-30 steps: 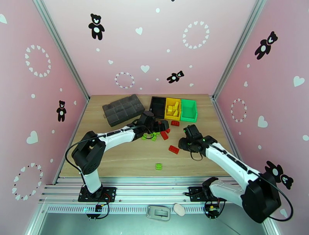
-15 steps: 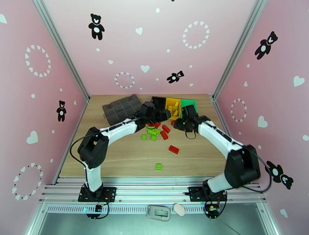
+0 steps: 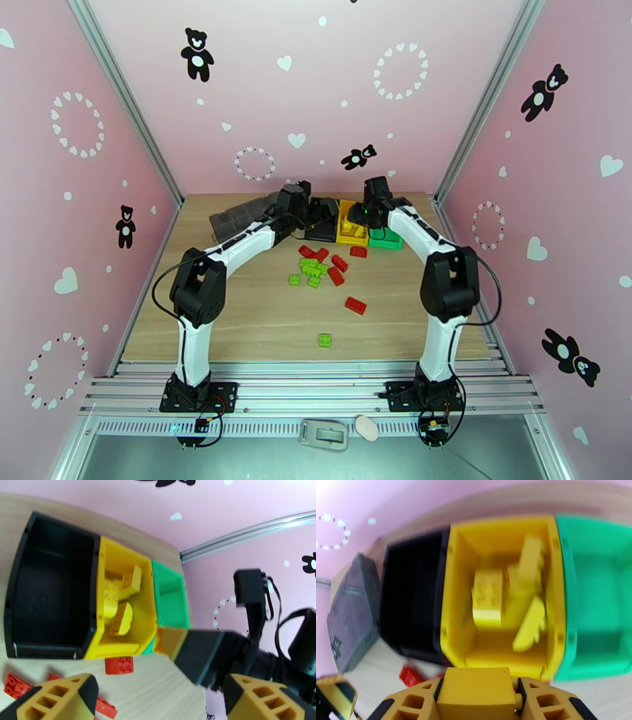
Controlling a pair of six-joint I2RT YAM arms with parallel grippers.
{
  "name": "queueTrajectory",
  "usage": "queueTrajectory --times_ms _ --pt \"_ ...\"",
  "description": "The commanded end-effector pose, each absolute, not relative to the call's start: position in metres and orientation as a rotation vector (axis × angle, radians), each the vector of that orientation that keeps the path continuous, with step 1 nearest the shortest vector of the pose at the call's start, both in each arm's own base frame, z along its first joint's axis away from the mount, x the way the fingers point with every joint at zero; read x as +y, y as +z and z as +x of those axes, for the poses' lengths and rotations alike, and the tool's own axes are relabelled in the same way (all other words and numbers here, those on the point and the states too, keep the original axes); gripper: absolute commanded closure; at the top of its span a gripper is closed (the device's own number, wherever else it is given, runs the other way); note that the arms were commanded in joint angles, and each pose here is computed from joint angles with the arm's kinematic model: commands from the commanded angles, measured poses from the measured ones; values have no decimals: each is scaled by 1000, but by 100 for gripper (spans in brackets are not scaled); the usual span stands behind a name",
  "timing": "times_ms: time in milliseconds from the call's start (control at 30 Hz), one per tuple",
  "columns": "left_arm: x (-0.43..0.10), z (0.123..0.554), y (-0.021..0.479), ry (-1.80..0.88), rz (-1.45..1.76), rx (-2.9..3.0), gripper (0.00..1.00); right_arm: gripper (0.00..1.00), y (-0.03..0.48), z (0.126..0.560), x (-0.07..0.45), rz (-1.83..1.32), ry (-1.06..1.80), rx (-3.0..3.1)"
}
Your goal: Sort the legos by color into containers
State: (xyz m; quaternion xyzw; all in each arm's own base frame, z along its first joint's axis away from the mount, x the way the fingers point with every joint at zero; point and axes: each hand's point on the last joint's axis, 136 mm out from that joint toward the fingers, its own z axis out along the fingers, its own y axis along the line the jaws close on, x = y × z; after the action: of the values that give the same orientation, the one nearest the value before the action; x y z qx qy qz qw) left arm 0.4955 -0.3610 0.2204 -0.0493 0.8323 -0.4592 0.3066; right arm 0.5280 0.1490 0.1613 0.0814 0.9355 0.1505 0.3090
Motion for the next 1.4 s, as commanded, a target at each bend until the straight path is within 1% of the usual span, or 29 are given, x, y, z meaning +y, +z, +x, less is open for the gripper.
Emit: queueTrajectory --times_ms 0,133,267,367,500,600,667,933,1133,1367 --pt "-358 498 213 -1163 -98 2240 11 63 156 548 142 221 355 2477" --pt "-358 496 208 -1157 -90 2250 11 62 150 572 142 230 364 2462" --pt "-354 491 202 -1149 -96 2261 11 56 143 594 145 227 369 2451" --pt "-350 486 199 -1144 -101 2263 11 54 137 609 147 231 390 2451" --pt "-342 475 196 -1132 -115 2270 11 41 135 620 148 242 425 2437" --pt "-335 467 195 -1106 -120 2274 11 34 139 620 150 232 442 2429" --pt "-330 462 193 -1085 -125 2278 11 32 144 618 151 222 445 2430" --pt "-312 436 194 -953 -113 2297 11 31 179 596 156 144 462 2387" --pt "-295 413 187 -784 -87 2338 12 31 200 566 159 79 427 2367" --pt "-274 383 171 -646 -72 2385 12 29 201 519 161 4 367 2387"
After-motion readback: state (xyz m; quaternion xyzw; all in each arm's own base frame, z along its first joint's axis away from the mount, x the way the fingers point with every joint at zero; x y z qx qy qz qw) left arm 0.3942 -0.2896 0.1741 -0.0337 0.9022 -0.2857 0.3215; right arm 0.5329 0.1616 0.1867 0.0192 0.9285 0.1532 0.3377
